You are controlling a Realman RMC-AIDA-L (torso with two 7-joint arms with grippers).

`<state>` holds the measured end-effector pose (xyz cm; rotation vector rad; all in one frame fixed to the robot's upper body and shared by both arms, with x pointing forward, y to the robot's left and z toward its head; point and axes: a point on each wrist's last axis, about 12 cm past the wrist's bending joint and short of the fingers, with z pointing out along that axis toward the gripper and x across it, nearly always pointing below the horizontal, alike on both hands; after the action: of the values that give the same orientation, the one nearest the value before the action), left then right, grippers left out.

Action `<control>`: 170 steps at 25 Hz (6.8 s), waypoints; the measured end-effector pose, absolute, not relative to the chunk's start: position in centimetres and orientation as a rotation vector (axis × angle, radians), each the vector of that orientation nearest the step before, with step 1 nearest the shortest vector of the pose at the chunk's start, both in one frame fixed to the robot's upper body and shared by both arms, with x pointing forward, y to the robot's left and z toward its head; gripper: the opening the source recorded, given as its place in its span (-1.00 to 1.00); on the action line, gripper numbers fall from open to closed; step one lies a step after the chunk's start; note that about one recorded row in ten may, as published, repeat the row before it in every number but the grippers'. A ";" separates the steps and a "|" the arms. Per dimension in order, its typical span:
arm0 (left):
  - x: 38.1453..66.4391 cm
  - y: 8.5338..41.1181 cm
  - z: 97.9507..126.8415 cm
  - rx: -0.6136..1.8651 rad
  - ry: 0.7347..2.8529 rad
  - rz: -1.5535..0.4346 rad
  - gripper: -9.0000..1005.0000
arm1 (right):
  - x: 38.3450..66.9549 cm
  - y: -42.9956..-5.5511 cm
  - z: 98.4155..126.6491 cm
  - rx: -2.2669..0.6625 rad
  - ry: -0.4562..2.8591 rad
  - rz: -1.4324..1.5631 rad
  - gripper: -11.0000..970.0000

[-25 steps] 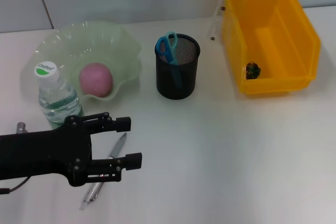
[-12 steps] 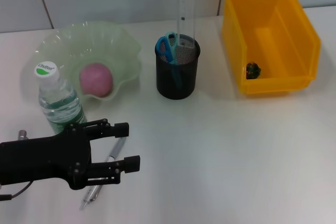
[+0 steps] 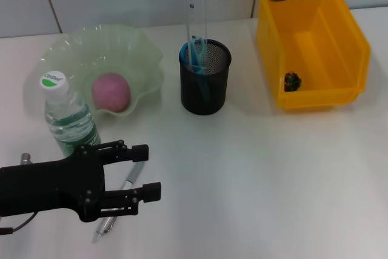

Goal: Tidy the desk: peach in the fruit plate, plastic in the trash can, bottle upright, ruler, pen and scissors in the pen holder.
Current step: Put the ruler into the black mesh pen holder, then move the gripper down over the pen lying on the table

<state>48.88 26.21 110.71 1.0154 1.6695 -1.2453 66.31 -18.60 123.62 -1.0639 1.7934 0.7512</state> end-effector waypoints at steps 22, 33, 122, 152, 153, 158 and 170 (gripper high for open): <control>48.4 26.3 110.3 0.999 1.679 -1.269 0.56 | 66.4 -18.0 120.0 -1.039 1.861 0.719 -0.90; 48.3 26.3 110.2 0.992 1.681 -1.280 0.56 | 66.1 -17.9 118.6 -1.017 1.912 0.699 -0.88; 55.8 13.4 120.9 1.174 2.598 -0.346 0.56 | 55.5 -33.3 115.6 -0.722 1.985 1.100 0.32; 58.2 13.7 116.0 1.037 2.739 -0.359 0.56 | 52.1 -36.7 115.2 -0.828 2.156 1.155 0.32; 58.2 13.7 116.0 1.034 2.740 -0.359 0.56 | 52.1 -36.6 115.3 -0.829 2.155 1.156 0.32; 58.2 13.7 115.3 1.022 2.766 -0.348 0.56 | 52.3 -36.4 115.4 -0.836 2.149 1.158 0.32; 58.2 14.2 113.8 1.013 2.805 -0.288 0.56 | 52.9 -35.8 115.7 -0.853 2.131 1.165 0.32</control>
<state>58.18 14.23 113.77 1.0126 2.8054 -0.2885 52.88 -35.80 115.73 -0.8528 2.1308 1.1654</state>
